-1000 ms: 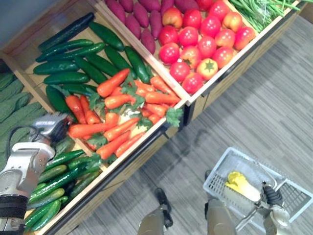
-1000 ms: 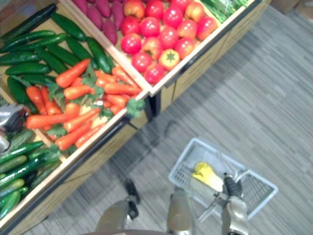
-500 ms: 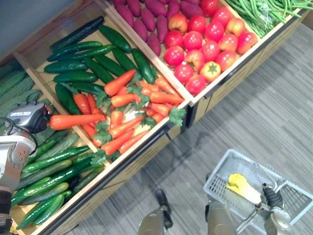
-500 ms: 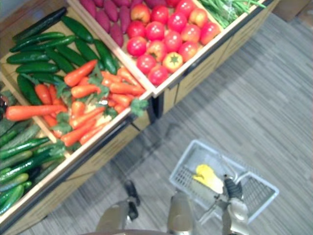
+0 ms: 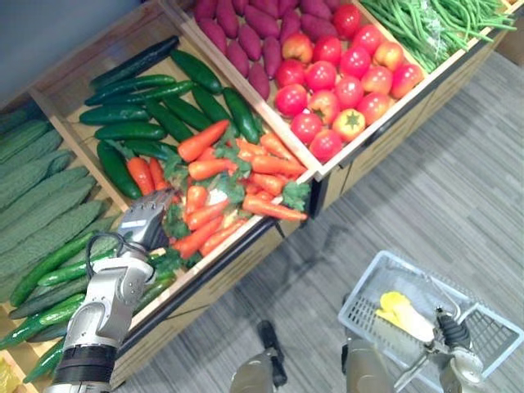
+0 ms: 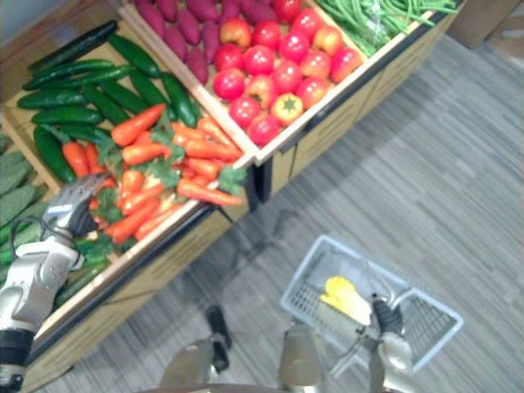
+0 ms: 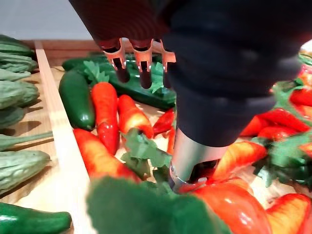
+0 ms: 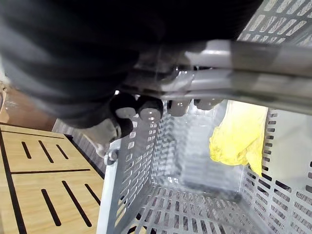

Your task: Pick vegetable in the basket

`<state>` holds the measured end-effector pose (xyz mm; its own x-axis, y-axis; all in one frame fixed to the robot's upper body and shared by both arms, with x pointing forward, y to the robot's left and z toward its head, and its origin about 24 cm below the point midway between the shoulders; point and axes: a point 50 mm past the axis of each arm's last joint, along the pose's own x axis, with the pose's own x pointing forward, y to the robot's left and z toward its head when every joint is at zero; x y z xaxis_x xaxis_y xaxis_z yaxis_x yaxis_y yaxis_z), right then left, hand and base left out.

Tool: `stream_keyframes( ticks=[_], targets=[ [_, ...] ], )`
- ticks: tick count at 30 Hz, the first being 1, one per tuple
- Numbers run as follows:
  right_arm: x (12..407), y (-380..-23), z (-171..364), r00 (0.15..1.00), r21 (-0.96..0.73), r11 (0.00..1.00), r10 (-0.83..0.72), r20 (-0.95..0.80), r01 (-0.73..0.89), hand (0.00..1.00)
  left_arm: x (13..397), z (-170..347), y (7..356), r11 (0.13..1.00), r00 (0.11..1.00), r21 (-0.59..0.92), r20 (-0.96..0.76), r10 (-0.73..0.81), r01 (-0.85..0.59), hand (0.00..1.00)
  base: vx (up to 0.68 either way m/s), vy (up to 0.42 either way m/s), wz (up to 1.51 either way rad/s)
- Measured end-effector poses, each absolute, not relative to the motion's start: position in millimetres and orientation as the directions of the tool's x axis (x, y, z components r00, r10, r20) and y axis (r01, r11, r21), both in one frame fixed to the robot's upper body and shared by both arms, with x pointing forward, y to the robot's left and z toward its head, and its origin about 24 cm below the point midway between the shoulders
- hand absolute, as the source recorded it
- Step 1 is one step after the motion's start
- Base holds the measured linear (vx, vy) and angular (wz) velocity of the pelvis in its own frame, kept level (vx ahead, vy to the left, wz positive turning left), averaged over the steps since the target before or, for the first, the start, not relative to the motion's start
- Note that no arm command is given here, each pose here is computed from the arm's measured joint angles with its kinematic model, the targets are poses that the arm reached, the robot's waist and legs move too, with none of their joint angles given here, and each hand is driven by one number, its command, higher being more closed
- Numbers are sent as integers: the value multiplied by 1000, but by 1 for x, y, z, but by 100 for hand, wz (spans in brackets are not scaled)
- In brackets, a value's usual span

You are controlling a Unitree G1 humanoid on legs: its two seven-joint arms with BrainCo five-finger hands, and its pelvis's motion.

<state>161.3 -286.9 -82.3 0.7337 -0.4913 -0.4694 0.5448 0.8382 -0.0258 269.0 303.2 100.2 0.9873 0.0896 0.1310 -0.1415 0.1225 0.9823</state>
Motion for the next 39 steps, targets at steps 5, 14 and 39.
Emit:
stream_keyframes(
  ticks=[5,14,39],
  targets=[
    [161,-287,-83,731,-29,838,-492,-474,545,100,266,85,319,129,983,988,66,171,-89,0,-50,-1,-2],
    [162,-285,-83,737,-56,851,-484,-473,523,100,268,88,320,126,979,986,82,186,-107,0,0,0,0],
    [156,-287,-86,715,-64,844,-489,-499,533,100,261,78,289,302,955,927,144,258,-222,0,-9,-1,-1]
  ],
)
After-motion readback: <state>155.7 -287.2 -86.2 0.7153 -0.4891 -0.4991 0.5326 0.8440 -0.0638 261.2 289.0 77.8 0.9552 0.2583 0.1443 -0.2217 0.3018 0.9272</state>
